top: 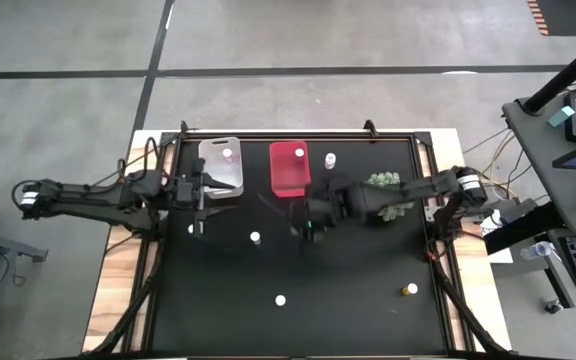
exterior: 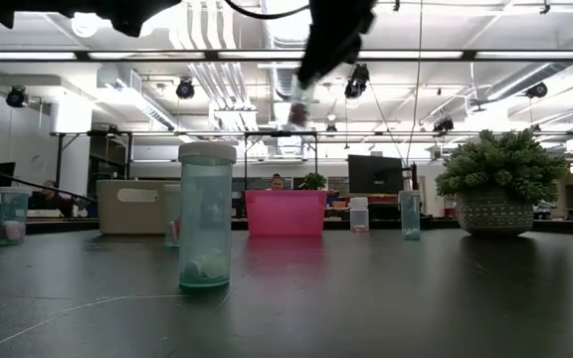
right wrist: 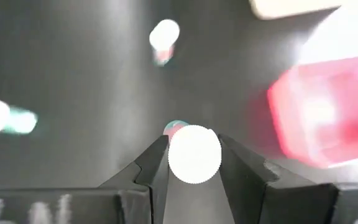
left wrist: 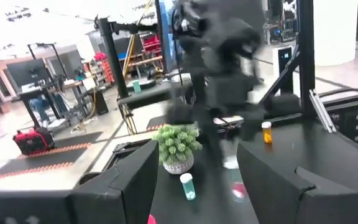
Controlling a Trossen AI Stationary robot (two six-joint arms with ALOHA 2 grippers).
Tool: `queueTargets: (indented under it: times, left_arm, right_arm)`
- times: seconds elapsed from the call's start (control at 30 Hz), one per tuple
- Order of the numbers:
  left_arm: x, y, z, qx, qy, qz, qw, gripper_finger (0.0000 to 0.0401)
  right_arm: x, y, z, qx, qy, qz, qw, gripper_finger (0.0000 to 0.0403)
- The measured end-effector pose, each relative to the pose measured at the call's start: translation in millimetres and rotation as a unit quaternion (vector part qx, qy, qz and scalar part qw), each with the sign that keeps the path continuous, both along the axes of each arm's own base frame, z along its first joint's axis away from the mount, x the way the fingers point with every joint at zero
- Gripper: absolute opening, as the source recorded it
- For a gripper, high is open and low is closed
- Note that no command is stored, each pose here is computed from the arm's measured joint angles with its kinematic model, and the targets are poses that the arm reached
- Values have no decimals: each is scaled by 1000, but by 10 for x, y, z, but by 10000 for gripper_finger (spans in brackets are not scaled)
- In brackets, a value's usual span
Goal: Pick and place medicine bottles into bin by pill shape (circle, oval)
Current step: Put the blue capsule bottle into the pink bin
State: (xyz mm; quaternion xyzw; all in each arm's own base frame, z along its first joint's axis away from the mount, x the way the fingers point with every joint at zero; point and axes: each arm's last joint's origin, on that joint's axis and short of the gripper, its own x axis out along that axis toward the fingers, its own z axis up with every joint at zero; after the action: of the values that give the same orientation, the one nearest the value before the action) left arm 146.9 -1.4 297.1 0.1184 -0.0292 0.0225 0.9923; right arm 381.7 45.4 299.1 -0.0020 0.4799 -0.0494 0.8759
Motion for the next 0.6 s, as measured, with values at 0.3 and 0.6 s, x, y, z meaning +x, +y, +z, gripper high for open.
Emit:
queueTargets:
  times: [0.3, 0.6]
  left_arm:
    - [-84, 3, 9, 5, -17, 1, 1000, 203]
    - [-67, 2, 4, 15, -15, 1, 1000, 203]
  right_arm:
    - [215, -632, 277, -44, -41, -8, 998, 115]
    - [570, -1267, 161, -86, 10, -1, 996, 115]
